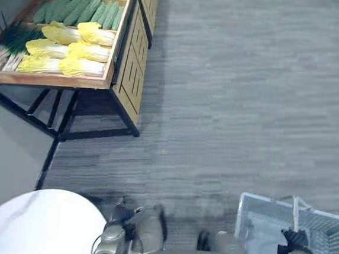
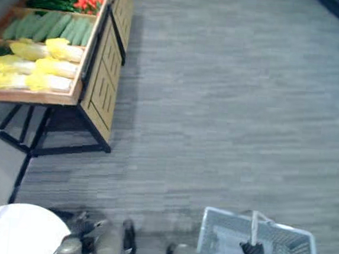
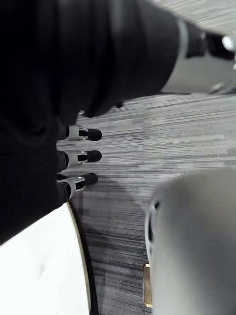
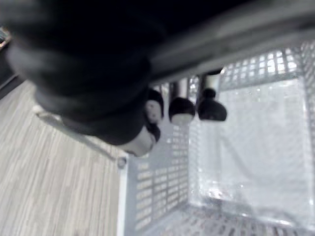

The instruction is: Pick vegetable in the basket

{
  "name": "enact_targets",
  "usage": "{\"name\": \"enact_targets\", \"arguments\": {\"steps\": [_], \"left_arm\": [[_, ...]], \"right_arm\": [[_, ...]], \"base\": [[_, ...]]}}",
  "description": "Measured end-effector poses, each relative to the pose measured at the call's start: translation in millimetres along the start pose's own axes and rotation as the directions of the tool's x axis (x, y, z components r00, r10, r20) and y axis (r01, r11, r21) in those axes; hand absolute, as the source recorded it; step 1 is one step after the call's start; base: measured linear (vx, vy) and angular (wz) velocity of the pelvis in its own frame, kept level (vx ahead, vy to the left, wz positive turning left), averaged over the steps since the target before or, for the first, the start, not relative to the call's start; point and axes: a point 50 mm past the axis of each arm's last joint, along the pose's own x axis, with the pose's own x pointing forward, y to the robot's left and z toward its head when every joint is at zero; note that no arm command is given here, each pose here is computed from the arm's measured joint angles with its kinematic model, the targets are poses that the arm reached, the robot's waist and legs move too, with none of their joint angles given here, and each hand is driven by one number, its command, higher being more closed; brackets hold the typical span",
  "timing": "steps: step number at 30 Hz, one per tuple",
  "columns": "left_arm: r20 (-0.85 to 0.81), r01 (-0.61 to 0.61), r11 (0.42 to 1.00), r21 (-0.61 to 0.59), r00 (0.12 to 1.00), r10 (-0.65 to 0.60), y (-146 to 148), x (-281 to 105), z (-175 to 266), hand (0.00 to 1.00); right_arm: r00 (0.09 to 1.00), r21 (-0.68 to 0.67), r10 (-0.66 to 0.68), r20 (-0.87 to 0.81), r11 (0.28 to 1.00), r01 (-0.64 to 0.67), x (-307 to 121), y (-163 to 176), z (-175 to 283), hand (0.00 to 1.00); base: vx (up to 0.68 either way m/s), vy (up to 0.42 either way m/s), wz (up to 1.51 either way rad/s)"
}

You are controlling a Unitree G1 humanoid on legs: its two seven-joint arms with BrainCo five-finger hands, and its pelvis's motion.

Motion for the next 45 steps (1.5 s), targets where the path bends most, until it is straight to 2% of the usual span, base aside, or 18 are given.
{"name": "enact_targets", "arguments": {"steps": [3, 5, 9, 12, 17, 20, 24, 29, 34, 41, 45], "left_arm": [[0.003, -0.007, 1.0, 0.008, 1.0, 0.007, 3.1, 0.4, 1.2, 0.0], [0.003, -0.032, 0.999, 0.032, 0.999, 0.032, 15.9, 2.0, 2.1, 0.0], [-0.017, -0.071, 0.995, 0.069, 0.997, 0.073, 35.5, 2.7, -0.2, 0.0], [-0.051, -0.07, 0.993, 0.089, 0.996, 0.075, 37.8, 0.0, -8.8, 0.0], [-0.025, -0.05, 0.996, 0.074, 0.998, 0.052, 26.6, 4.9, 3.9, 0.0], [-0.038, -0.066, 0.993, 0.093, 0.997, 0.069, 33.0, 3.1, -1.9, 0.0], [-0.11, -0.039, 0.999, 0.004, 0.993, 0.039, 11.1, -4.7, -23.4, 0.0], [-0.109, -0.072, 0.997, -0.004, 0.992, 0.071, 21.7, -8.2, -29.1, 0.0], [-0.074, -0.031, 0.999, 0.027, 0.997, 0.033, 13.0, -5.9, -20.4, 0.0], [-0.13, -0.025, 0.997, 0.078, 0.991, 0.035, 24.7, -6.8, -29.8, 0.0], [-0.09, -0.02, 0.995, 0.101, 0.996, 0.029, 25.6, -3.1, -19.0, 0.0]], "right_arm": [[1.0, -0.002, 0.011, -0.001, 1.0, -0.011, 0.0, 5.0, 0.0, 1.0], [0.997, -0.011, 0.05, -0.06, 0.999, -0.051, -5.0, 18.0, -17.0, 1.0], [0.985, 0.043, 0.097, -0.14, 0.995, -0.091, -12.4, 38.5, -33.0, 1.0], [0.982, 0.056, 0.109, -0.156, 0.993, -0.102, -17.0, 40.2, -41.9, 1.0], [0.983, 0.101, 0.114, -0.144, 0.99, -0.1, -15.1, 39.7, -37.3, 1.0], [0.98, 0.109, 0.112, -0.165, 0.989, -0.095, -16.5, 36.6, -44.0, 1.0], [0.984, 0.118, 0.1, -0.148, 0.99, -0.083, -6.8, 30.3, -30.7, 1.0], [0.981, 0.074, 0.144, -0.128, 0.988, -0.135, -6.9, 42.4, -22.6, 1.0], [0.988, 0.05, 0.136, -0.08, 0.99, -0.132, 0.9, 36.0, -5.5, 1.0], [0.989, 0.035, 0.141, -0.055, 0.99, -0.139, 4.5, 37.3, 5.3, 1.0], [0.991, 0.055, 0.13, -0.027, 0.99, -0.128, 4.6, 33.8, 7.3, 1.0]], "base": [[0.31, 0.089, -0.59], [0.53, 0.177, -0.34], [0.53, 0.131, 0.35], [0.48, 0.044, 0.7], [0.55, -0.152, 0.77], [0.7, -0.354, 0.77], [0.49, -0.3, 0.02], [0.51, -0.193, 0.21], [0.42, -0.013, 0.69], [0.61, 0.042, 1.76], [0.49, -0.304, 2.11]]}}
